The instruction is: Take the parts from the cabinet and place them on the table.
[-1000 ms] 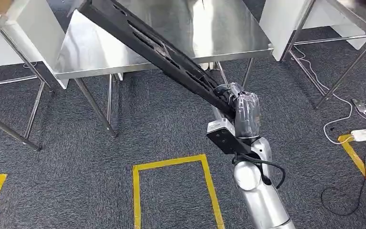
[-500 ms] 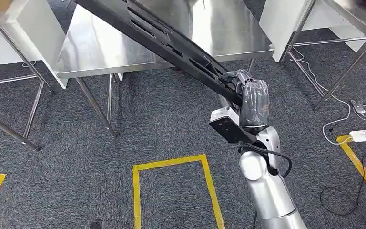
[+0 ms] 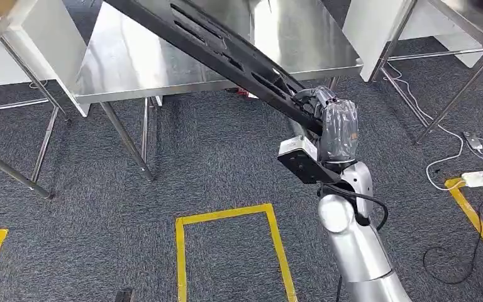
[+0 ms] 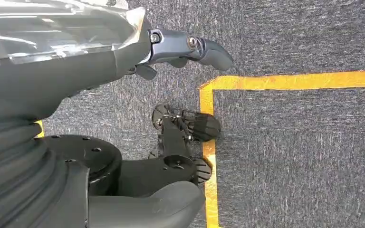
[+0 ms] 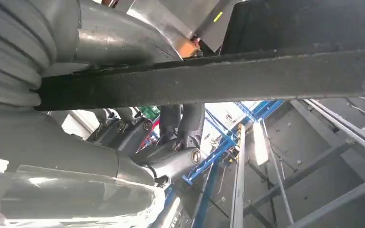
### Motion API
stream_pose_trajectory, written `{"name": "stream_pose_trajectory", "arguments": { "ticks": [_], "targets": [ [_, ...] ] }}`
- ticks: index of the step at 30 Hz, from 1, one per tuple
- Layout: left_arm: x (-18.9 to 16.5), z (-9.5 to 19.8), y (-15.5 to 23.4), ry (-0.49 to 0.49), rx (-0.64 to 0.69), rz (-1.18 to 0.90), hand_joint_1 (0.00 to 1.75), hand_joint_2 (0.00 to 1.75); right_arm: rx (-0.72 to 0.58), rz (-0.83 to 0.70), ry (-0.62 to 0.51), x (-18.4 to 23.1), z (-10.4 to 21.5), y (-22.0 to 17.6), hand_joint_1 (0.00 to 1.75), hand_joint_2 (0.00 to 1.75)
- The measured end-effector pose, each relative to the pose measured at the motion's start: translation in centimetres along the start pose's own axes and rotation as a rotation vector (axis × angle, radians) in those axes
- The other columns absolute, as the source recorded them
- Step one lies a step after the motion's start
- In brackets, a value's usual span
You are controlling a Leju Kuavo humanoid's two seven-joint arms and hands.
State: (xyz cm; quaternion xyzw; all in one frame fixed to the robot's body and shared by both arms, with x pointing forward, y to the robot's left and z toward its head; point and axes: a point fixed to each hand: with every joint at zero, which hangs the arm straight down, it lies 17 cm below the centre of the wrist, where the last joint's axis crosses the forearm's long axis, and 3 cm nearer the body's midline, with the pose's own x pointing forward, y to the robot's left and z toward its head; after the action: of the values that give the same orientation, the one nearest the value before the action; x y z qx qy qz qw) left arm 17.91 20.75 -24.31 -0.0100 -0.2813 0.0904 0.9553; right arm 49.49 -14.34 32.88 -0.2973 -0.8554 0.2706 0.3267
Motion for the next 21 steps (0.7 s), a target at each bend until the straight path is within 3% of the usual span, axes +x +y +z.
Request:
{"name": "stream_pose_trajectory", "arguments": {
  "ticks": [21],
  "targets": [
    [0.3, -0.2, 0.5, 0.016, -0.016, 0.034, 0.00, 1.75, 0.014, -0.013, -0.005, -0.3, 0.1, 1.4, 1.75, 1.75]
  ]
}}
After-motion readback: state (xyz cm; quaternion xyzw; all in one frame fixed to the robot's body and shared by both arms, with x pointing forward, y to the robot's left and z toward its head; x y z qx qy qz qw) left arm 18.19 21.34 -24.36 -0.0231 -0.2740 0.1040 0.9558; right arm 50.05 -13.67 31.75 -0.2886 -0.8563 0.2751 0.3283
